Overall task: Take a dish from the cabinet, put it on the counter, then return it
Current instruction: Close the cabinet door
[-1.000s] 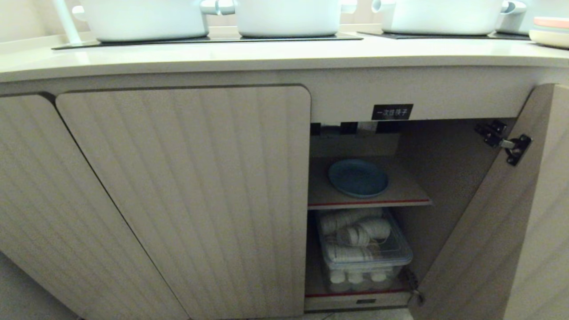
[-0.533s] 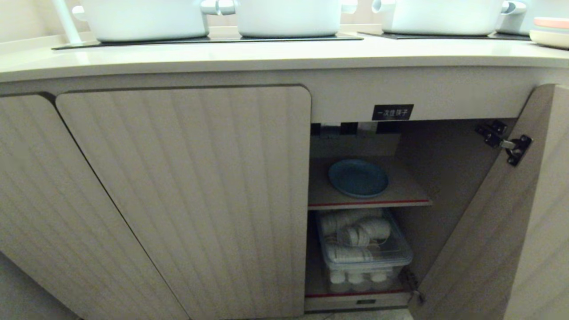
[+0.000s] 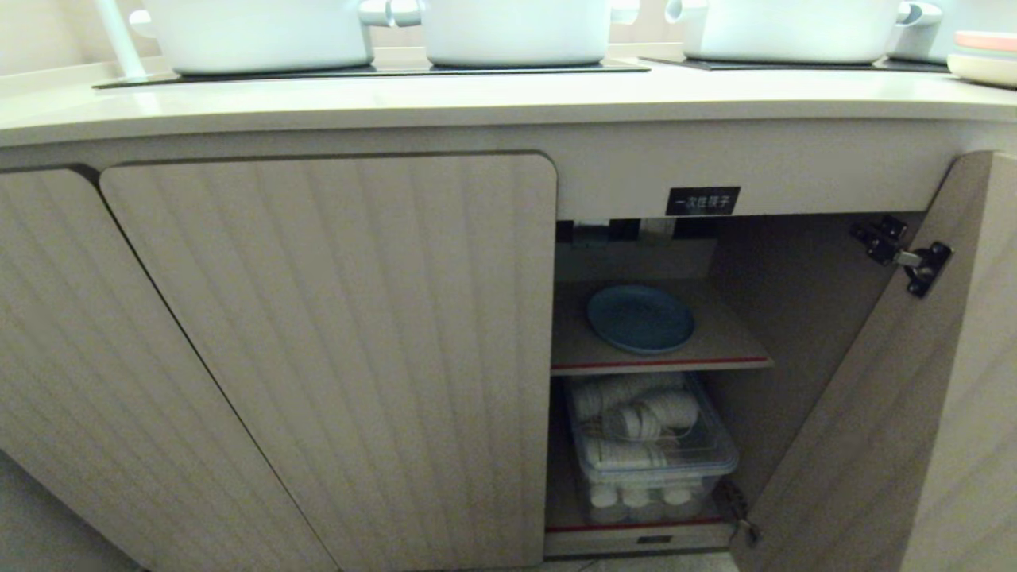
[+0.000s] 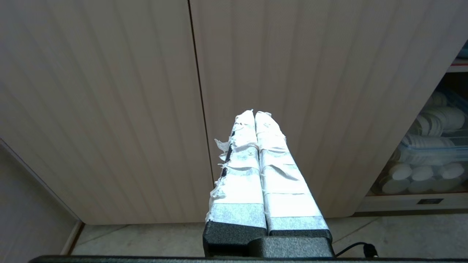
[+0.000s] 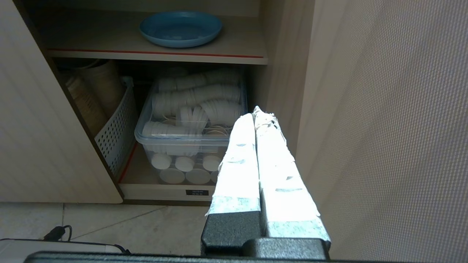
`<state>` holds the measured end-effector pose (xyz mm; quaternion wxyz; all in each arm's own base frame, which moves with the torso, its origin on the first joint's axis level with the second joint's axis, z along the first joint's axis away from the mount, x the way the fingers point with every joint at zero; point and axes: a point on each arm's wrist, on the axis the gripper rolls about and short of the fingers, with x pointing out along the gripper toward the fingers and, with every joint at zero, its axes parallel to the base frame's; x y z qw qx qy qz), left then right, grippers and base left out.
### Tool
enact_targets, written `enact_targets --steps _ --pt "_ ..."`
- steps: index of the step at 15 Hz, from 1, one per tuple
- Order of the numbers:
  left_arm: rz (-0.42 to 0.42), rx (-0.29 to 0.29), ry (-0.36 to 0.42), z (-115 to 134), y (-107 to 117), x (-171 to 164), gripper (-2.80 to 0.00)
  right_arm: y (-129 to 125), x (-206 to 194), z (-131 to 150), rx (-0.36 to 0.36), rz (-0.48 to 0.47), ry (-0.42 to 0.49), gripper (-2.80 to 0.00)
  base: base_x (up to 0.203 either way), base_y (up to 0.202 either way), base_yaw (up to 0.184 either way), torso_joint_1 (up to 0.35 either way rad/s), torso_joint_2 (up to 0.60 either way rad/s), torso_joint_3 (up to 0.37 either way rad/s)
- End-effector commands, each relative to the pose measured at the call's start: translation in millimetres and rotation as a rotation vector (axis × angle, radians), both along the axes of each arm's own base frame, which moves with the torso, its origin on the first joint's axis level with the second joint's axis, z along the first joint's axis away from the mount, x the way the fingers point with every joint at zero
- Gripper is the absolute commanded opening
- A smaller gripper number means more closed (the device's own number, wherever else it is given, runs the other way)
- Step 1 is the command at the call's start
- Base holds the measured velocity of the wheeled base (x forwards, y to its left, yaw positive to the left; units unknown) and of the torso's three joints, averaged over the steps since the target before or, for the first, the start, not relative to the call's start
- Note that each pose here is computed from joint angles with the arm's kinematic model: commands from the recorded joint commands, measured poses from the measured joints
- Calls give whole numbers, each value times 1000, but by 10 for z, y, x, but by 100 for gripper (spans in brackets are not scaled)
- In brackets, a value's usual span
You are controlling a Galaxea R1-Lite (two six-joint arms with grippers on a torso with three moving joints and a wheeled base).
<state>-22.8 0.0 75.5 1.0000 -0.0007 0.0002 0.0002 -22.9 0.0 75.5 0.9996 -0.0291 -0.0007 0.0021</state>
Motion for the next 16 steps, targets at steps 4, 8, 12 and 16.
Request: enact_targets --steps 4,8,12,16 --pt "0 0 0 0 0 0 -280 0 1 0 -2 0 1 -280 0 0 0 0 0 0" --pt "1 0 0 0 0 0 -280 0 1 0 -2 0 1 -280 0 0 0 0 0 0" --pt "1 0 0 0 0 0 -280 0 1 0 0 2 1 -280 0 0 0 0 0 0" --pt "0 0 -2 1 0 0 -280 0 1 0 2 2 1 -280 0 0 0 0 0 0"
